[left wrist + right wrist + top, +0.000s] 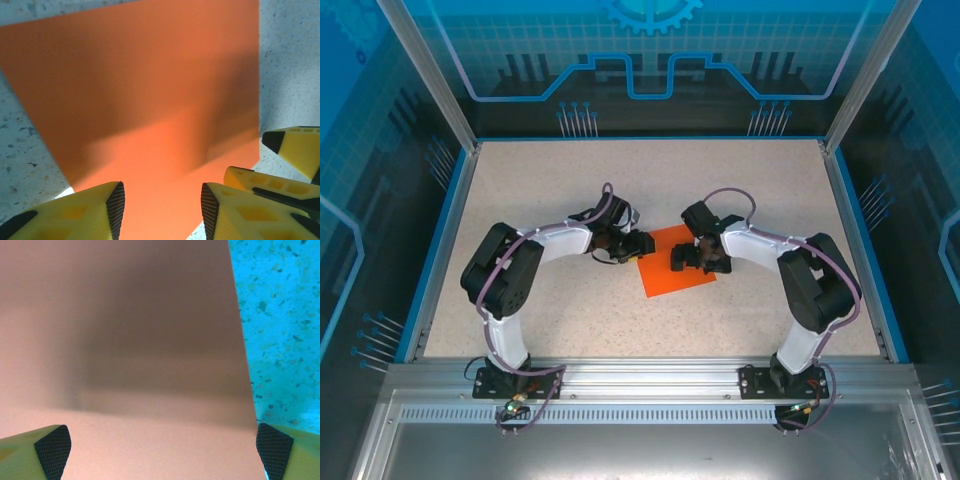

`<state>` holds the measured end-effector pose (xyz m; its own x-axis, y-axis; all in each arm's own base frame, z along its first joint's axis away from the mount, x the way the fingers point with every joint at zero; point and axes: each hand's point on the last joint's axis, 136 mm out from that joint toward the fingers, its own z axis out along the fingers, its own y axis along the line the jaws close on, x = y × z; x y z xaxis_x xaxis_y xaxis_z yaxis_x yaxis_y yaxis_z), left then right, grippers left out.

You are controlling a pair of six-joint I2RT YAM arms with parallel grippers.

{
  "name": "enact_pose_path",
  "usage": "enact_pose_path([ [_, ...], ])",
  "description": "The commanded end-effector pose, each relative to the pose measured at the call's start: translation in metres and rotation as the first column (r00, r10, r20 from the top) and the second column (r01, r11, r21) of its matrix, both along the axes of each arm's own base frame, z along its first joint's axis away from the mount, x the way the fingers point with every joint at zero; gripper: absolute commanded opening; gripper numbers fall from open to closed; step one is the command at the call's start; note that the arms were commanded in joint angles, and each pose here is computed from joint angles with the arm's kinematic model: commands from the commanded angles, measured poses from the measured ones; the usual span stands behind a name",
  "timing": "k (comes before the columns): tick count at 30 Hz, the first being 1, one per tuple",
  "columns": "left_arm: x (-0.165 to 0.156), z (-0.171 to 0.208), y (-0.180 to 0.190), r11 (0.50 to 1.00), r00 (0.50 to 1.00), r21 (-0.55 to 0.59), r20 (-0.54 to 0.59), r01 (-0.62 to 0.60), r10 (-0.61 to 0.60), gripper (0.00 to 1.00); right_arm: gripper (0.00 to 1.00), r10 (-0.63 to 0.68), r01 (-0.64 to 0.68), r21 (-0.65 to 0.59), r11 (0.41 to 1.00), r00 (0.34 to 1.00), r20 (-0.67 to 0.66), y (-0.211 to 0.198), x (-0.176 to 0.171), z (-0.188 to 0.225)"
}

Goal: Fold a paper plane with a square sheet of paper (fold left side to right side)

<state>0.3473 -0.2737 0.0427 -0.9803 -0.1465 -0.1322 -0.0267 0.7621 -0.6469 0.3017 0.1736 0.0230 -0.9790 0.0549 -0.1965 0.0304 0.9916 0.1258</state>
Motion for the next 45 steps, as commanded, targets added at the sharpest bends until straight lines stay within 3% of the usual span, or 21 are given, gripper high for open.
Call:
enact_pose_path([
  [1, -0.005, -0.006, -0.008, 1.0, 0.999, -0.003, -0.05, 0.016, -0.016, 0.44, 0.99, -0.016, 0.017, 0.013, 1.0, 0.999, -0.044, 0.002, -0.006, -0.01],
  [19, -0.012, -0.029, -0.004, 0.999, 0.996, 0.043, -0.093, 0.021, -0.017, 0.29, 0.99, 0.075, -0.067, 0.14, 0.988, 0.996, -0.052, 0.048, -0.005, -0.005],
  [22, -0.01, -0.024, -0.005, 0.999, 0.997, 0.031, -0.071, 0.018, -0.016, 0.29, 0.93, 0.081, -0.074, 0.146, 0.986, 0.996, -0.046, 0.049, -0.003, -0.005],
  [31, -0.003, 0.018, -0.009, 0.999, 0.998, -0.031, 0.052, 0.037, -0.035, 0.32, 0.56, 0.106, -0.091, 0.272, 0.958, 0.993, -0.044, 0.062, -0.001, 0.003],
  [38, 0.003, 0.075, 0.012, 0.994, 0.982, -0.113, 0.187, 0.01, 0.012, 0.43, 0.34, 0.107, -0.113, 0.504, 0.856, 0.993, 0.04, 0.075, 0.008, 0.027],
  [45, 0.001, 0.125, 0.047, 0.971, 0.956, -0.237, 0.276, -0.037, 0.104, 0.54, 0.31, 0.091, -0.204, 0.698, 0.687, 0.976, 0.196, 0.075, 0.02, 0.076],
])
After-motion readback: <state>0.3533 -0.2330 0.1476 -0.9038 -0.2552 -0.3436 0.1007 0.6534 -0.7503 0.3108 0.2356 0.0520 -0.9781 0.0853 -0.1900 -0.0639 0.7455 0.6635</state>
